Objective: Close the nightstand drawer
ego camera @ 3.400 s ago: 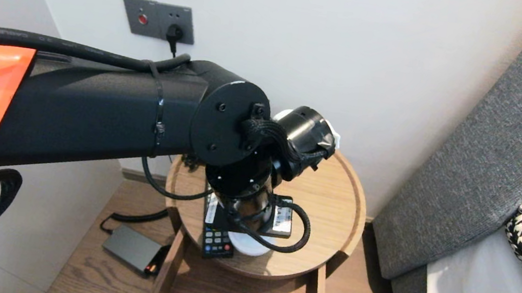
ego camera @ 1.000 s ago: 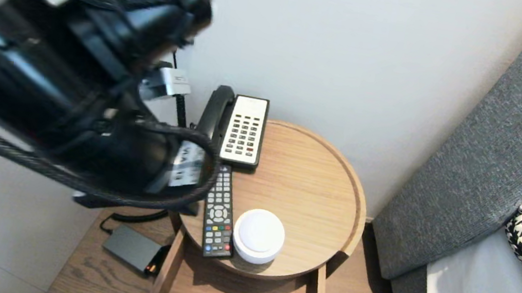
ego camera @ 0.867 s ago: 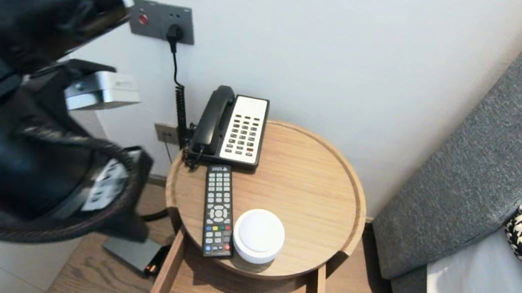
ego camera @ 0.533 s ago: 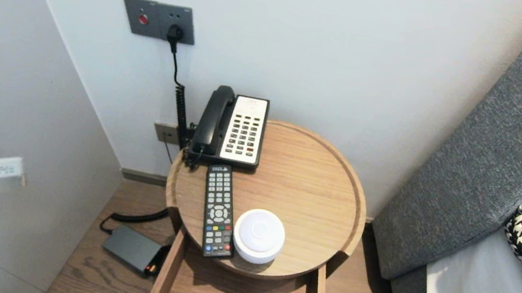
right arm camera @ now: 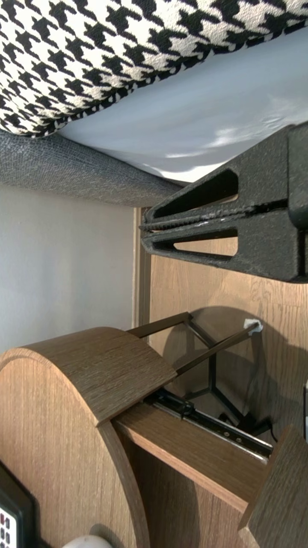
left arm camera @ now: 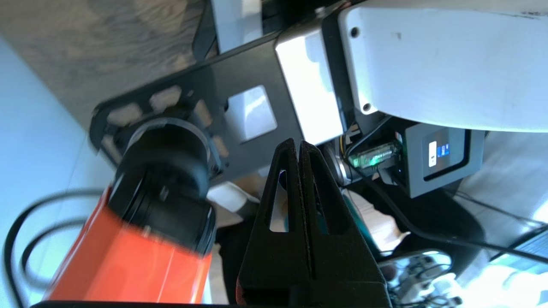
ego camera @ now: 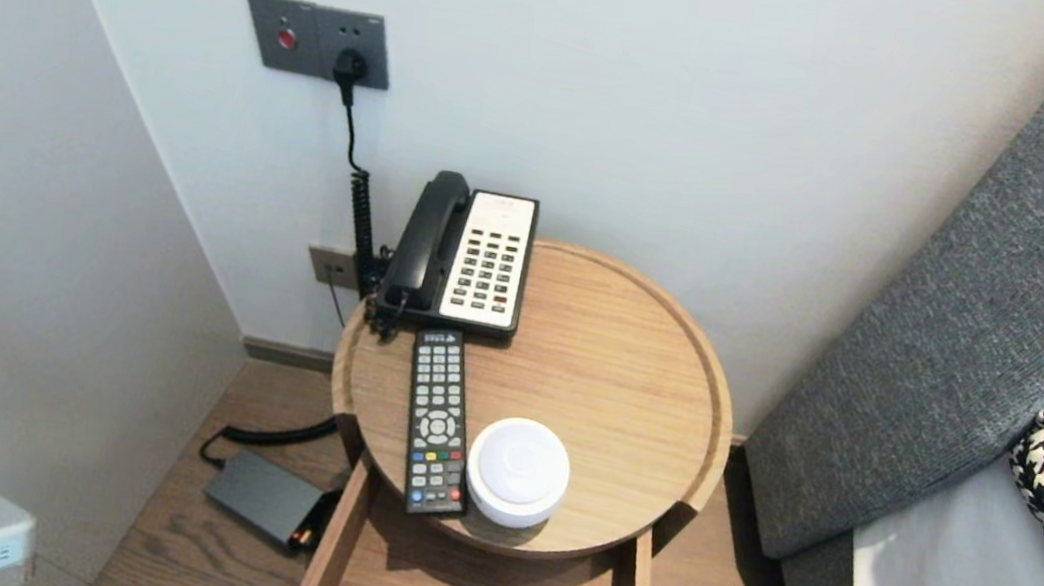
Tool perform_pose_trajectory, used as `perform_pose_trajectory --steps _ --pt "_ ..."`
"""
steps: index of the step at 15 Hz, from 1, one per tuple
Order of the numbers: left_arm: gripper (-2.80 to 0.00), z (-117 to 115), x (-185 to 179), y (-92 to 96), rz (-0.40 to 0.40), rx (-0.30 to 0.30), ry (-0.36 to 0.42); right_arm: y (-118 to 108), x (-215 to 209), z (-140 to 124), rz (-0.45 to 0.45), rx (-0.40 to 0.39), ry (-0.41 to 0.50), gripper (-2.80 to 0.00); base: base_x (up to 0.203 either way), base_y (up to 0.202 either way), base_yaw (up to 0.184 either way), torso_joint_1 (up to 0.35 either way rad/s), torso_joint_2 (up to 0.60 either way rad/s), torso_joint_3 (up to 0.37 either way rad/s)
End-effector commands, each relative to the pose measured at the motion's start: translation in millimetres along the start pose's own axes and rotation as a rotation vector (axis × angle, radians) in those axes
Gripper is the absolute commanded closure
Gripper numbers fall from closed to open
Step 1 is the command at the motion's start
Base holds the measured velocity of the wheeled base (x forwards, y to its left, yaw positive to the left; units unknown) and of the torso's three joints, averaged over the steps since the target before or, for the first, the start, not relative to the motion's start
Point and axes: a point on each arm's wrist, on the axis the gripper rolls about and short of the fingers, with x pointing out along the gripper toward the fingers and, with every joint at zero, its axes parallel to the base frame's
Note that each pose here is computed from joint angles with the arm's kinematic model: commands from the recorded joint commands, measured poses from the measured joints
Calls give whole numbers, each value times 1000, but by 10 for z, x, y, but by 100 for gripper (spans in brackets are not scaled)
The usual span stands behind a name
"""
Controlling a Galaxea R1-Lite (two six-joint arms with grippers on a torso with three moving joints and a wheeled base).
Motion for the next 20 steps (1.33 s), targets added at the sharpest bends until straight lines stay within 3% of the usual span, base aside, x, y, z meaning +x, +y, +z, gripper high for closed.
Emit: perform_pose_trajectory --steps 1,7,16,20 --pt "0 -18 204 -35 23 37 45 -1 17 -68 1 0 26 0 0 0 0 0 0 0" --pt "0 76 595 -319 59 201 52 -1 17 -68 1 0 26 0 0 0 0 0 0 0" --pt "0 94 1141 -385 75 221 55 -1 17 -68 1 0 26 0 0 0 0 0 0 0" --pt "0 172 1292 -478 72 216 20 -1 17 -68 1 0 26 0 0 0 0 0 0 0"
